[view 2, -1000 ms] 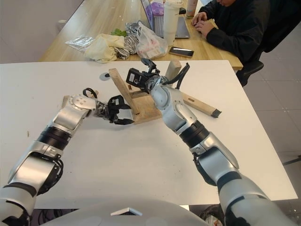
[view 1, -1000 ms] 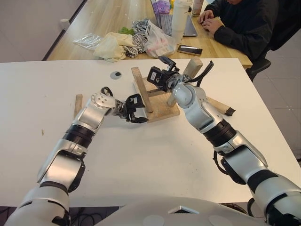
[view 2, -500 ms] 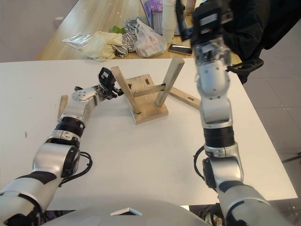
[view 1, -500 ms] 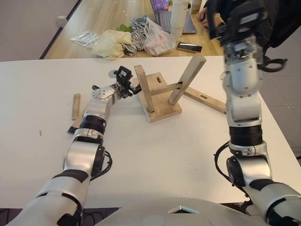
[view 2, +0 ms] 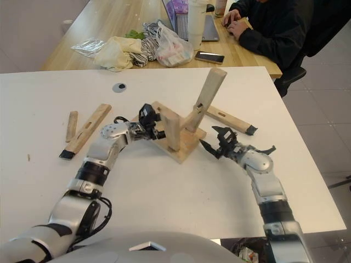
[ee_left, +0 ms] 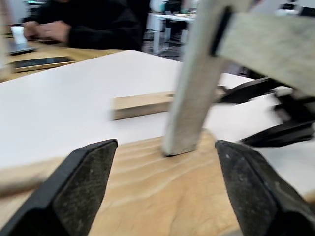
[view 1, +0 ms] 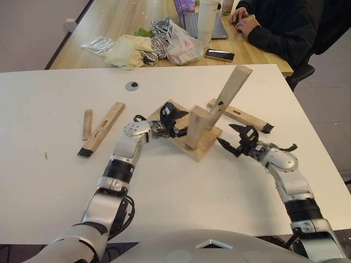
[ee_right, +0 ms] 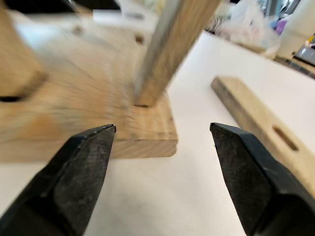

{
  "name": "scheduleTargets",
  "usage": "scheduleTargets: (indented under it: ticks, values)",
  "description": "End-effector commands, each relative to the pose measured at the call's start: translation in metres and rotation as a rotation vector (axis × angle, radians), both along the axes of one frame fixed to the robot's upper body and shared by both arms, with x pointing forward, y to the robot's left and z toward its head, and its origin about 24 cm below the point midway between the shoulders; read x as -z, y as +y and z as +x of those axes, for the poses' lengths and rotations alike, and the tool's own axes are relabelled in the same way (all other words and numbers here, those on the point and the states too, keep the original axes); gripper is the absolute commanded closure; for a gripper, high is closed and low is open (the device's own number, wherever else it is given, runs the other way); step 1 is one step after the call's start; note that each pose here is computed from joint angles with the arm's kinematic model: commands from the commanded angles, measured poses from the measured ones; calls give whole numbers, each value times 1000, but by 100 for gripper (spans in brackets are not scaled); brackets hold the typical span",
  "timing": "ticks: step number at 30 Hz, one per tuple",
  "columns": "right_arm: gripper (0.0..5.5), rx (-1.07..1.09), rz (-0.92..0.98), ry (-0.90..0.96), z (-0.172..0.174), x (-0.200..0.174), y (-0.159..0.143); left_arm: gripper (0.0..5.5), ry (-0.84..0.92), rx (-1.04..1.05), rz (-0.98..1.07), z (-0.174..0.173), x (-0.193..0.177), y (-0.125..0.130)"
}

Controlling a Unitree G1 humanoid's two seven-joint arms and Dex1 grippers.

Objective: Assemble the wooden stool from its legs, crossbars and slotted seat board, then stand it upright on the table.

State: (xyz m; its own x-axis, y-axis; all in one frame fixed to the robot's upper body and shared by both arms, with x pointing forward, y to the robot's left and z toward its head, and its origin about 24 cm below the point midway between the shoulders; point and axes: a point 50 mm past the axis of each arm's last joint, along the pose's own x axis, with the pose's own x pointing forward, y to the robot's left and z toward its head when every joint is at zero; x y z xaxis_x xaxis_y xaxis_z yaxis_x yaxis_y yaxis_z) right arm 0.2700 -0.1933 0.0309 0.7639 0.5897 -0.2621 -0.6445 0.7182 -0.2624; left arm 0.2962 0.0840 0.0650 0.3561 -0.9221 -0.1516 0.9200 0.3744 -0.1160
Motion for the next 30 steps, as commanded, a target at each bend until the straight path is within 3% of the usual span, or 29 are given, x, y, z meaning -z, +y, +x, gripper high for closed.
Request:
scheduleTargets:
  ticks: [1, 4, 10, 14, 18, 20, 22, 25, 30]
  values:
    - [194, 97, -77, -50, 35, 5, 4, 185, 12, 191, -41, -31, -13, -36]
    - [194, 151, -76, -73, 41, 7, -1, 185, 18, 162, 3, -31, -13, -29]
    - [194, 237, -52, -134, 24, 1, -30, 185, -16, 48, 124, -25, -22, 33]
    - [194, 208, 8, -107, -15, -10, -53, 185, -42, -41, 179, -16, -30, 65]
    - [194, 86, 133, 109, -67, -7, -66, 185, -51, -251, 294, 10, -14, 89]
    - [194, 7, 140, 241, -95, -2, -70, 185, -47, -236, 406, 8, 8, 96]
    - [194, -68, 125, 320, -106, 1, -64, 185, -27, -185, 463, -1, 25, 99]
    - [194, -131, 79, 280, -88, 13, -30, 185, 57, -27, 467, -22, 41, 96]
    - [194, -41, -1, 58, -14, 25, 35, 185, 103, 52, 486, -31, 50, 95]
